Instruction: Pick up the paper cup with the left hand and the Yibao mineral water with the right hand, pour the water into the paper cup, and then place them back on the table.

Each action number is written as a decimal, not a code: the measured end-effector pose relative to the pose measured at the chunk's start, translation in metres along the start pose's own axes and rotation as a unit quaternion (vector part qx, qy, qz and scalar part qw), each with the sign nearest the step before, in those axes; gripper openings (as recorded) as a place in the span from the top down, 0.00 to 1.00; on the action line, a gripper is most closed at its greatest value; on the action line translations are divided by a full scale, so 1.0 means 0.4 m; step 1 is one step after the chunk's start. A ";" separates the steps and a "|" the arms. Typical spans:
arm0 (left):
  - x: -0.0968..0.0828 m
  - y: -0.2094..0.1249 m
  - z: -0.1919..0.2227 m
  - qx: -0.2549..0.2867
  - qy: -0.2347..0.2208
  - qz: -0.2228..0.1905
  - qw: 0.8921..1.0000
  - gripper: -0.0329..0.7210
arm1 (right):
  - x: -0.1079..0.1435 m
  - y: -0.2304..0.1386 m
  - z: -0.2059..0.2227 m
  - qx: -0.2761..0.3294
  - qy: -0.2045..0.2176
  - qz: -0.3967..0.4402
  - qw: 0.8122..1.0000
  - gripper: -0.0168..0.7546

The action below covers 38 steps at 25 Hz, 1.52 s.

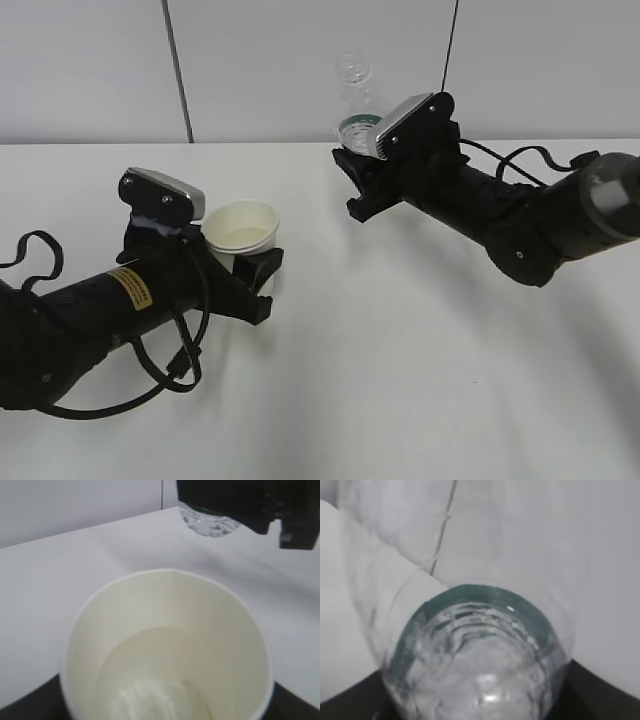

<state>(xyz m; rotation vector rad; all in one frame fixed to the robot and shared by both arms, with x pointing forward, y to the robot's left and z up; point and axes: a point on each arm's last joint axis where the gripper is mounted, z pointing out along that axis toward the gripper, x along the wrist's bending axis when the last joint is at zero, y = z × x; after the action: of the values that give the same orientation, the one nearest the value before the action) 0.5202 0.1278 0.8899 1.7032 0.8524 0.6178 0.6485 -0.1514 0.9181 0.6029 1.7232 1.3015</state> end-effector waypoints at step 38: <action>0.265 -0.071 0.035 -0.003 0.141 -0.031 0.990 0.37 | 0.016 -0.090 -0.149 0.047 -0.113 0.176 0.977 0.44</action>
<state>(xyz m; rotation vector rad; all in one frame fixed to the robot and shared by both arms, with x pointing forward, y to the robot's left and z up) 0.5888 0.2081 0.8573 1.5998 1.0969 0.8311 0.5987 -0.1891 0.8867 1.1088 1.5411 1.3337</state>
